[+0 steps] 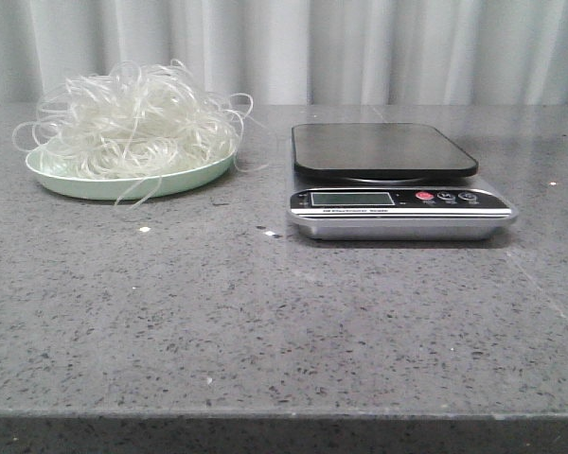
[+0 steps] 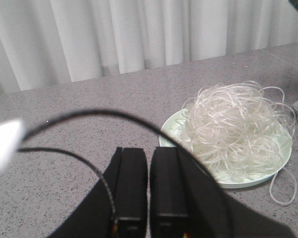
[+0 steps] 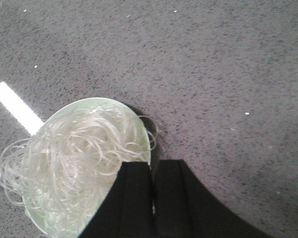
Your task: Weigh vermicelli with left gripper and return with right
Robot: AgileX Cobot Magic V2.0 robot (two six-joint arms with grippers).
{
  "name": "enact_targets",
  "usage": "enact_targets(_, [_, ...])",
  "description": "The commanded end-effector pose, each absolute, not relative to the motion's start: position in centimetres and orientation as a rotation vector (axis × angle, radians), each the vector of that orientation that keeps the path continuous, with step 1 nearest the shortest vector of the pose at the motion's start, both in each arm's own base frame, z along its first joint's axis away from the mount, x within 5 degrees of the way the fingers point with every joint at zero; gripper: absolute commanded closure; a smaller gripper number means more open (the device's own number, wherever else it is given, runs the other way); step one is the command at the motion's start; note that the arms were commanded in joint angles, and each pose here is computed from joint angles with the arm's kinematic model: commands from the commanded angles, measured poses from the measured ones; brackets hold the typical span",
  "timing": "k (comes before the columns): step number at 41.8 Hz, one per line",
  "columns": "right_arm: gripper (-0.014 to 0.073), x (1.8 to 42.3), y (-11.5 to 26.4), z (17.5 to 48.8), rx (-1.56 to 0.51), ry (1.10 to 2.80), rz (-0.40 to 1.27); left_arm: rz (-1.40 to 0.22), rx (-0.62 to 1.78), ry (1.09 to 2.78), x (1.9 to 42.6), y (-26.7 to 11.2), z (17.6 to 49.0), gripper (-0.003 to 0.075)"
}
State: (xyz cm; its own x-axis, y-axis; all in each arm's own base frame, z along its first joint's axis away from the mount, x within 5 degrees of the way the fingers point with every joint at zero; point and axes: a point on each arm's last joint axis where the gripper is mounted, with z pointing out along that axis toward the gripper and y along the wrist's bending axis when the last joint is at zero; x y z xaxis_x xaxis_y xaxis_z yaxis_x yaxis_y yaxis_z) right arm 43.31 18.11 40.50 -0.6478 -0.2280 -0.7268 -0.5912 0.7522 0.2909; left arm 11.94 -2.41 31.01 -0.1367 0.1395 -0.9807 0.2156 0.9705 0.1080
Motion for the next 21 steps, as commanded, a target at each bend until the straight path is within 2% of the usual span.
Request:
enact_targets(1, [0.0442,40.0,16.1,45.4,-0.616,2.194,0.616,-0.078,0.243,1.615,12.0,-2.4,32.6,0.0584])
enact_targets(7, [0.0442,39.5,14.3,47.3,-0.542,2.142,0.380,-0.078,0.243,1.615,12.0,-2.4,32.6,0.0584])
enact_targets(10, [0.0442,39.2,13.6,48.3,-0.500,2.101,0.314,-0.078,0.243,1.615,12.0,-2.4,32.6,0.0584])
enact_targets(21, [0.0442,38.2,12.7,52.6,-0.405,1.820,0.264,-0.078,0.243,1.615,12.0,-2.4,32.6,0.0584])
